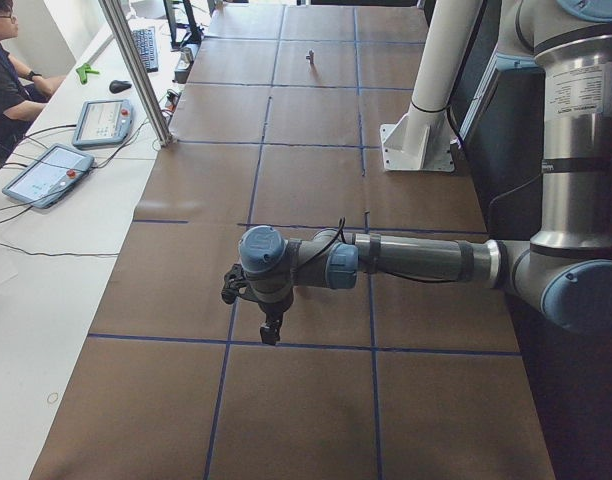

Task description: Assemble PPR valve and pipe with both arms

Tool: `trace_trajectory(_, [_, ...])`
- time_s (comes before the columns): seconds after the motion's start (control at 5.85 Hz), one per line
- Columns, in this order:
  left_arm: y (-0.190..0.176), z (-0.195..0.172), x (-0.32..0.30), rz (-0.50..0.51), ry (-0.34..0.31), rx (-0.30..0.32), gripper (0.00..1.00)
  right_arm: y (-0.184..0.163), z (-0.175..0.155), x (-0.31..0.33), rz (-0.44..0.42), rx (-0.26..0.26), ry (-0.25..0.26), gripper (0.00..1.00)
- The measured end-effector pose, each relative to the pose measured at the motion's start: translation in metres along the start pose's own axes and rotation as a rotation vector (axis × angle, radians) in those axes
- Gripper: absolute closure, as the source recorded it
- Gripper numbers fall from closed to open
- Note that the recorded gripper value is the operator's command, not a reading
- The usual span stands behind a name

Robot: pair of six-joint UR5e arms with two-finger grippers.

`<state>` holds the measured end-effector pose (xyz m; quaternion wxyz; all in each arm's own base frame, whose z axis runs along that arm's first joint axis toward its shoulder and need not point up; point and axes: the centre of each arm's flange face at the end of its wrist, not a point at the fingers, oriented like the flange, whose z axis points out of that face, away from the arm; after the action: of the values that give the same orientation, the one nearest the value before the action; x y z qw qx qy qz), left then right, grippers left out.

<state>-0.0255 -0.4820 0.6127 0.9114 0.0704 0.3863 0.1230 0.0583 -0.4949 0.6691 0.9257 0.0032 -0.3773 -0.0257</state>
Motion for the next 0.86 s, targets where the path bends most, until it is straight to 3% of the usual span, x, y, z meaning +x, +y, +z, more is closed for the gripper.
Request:
trace_trajectory(0.51, [-0.037, 0.001, 0.021, 0.079, 0.007, 0.056, 0.0, -0.005, 0.005, 0.004, -0.065, 0.074, 0.002, 0.0])
trace_trajectory(0.68, [-0.044, 0.015, 0.044, 0.049, 0.018, 0.056, 0.0, -0.007, 0.009, 0.001, -0.086, 0.085, 0.001, 0.0])
trace_trajectory(0.86, [-0.042, 0.029, 0.068, -0.046, 0.014, 0.063, 0.0, -0.008, 0.014, -0.004, -0.1, 0.08, 0.0, 0.0])
